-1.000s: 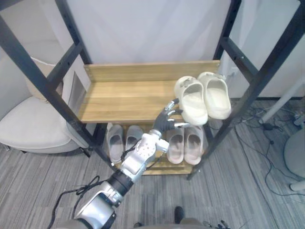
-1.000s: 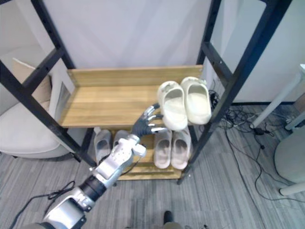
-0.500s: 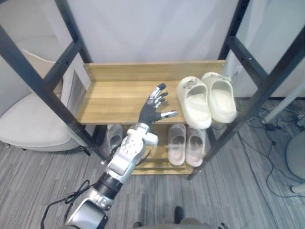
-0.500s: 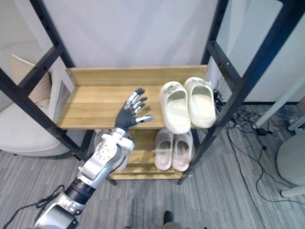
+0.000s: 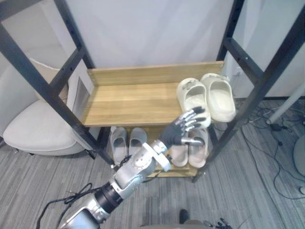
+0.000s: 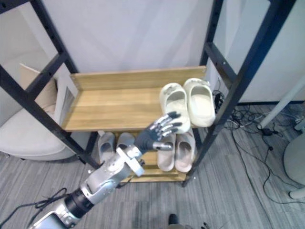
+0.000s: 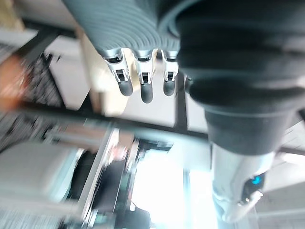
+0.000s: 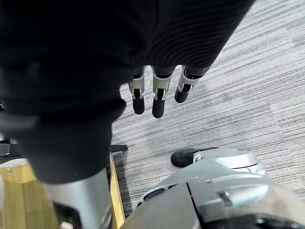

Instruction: Organize the slippers on the shoe rack

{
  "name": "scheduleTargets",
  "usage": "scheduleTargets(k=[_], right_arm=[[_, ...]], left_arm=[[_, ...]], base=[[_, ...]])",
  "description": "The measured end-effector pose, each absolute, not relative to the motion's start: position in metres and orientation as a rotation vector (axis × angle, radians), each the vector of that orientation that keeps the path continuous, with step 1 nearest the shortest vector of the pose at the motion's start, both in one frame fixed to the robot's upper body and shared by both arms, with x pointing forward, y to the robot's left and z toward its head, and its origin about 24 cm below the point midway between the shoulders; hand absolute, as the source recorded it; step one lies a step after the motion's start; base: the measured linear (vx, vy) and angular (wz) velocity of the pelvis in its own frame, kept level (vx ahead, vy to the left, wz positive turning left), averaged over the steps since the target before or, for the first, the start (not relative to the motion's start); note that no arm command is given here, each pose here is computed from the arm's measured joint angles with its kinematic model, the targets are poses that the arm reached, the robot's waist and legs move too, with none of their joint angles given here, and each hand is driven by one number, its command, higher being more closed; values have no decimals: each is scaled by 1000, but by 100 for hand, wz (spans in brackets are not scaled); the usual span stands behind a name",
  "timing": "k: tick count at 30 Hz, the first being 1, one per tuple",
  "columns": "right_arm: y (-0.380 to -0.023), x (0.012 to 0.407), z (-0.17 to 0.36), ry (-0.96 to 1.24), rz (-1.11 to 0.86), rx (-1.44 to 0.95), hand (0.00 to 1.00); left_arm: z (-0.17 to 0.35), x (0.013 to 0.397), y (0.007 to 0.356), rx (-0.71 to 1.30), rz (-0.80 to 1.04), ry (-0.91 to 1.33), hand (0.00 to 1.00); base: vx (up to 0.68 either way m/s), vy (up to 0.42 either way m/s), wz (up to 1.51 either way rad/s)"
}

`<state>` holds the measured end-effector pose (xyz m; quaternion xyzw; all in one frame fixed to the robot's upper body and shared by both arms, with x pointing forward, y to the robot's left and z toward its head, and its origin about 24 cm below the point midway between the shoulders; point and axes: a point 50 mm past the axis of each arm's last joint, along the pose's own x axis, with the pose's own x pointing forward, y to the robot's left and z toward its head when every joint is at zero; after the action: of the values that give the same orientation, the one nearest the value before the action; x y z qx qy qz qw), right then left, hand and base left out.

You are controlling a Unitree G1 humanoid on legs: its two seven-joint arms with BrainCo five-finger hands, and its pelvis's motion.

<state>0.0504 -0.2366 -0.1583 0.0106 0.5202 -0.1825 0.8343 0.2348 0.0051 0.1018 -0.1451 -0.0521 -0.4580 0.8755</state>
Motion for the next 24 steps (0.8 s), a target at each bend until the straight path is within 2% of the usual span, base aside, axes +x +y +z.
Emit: scheduleTargets(k=[6, 24], right_arm=[[-237, 52, -158, 1101, -366, 9, 0], [-236, 51, -158, 1101, -373, 21, 0]], left_arm=[[83, 229, -1, -277, -1003, -27, 0], [59, 253, 6, -115, -912, 46, 0]], base=[[15, -15, -9], [4, -5, -5]])
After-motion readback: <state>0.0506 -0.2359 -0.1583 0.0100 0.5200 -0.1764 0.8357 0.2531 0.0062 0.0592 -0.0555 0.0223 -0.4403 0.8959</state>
